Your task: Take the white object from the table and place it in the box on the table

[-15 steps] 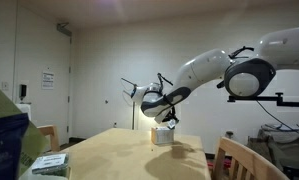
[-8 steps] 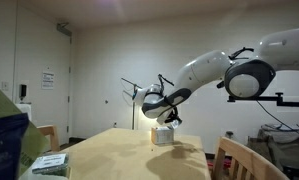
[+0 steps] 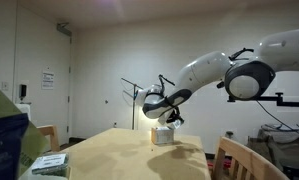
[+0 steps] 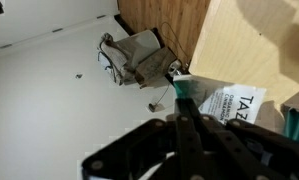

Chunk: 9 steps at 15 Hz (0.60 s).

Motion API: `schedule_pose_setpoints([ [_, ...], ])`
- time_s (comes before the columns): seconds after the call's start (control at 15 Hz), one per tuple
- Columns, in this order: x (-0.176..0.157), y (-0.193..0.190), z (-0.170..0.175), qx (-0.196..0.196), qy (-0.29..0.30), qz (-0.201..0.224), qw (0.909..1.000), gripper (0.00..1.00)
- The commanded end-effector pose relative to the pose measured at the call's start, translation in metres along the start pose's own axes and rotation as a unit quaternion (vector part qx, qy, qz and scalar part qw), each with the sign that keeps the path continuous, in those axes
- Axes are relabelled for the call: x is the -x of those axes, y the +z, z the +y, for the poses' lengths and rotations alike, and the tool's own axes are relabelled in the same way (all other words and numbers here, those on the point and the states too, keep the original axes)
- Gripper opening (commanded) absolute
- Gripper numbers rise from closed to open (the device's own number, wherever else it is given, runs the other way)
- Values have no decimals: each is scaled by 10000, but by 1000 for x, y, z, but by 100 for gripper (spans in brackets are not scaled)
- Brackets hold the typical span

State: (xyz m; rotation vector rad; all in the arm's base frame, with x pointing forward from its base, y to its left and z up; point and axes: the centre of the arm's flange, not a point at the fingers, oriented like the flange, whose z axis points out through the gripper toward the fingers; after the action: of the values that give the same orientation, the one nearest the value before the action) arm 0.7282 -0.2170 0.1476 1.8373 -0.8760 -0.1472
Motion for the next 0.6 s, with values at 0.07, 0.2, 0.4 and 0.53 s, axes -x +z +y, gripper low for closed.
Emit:
schedule_pose_setpoints([
  [0.07,-52,-28,-25,-61,224,4,9997,1],
  [0.2,-56,-34,-22,-132,270,68,9995,1],
  [0.4,-63,-40,-24,-300,330,116,9989,1],
  [0.53,-11,-20,12,-221,246,171,9993,3],
])
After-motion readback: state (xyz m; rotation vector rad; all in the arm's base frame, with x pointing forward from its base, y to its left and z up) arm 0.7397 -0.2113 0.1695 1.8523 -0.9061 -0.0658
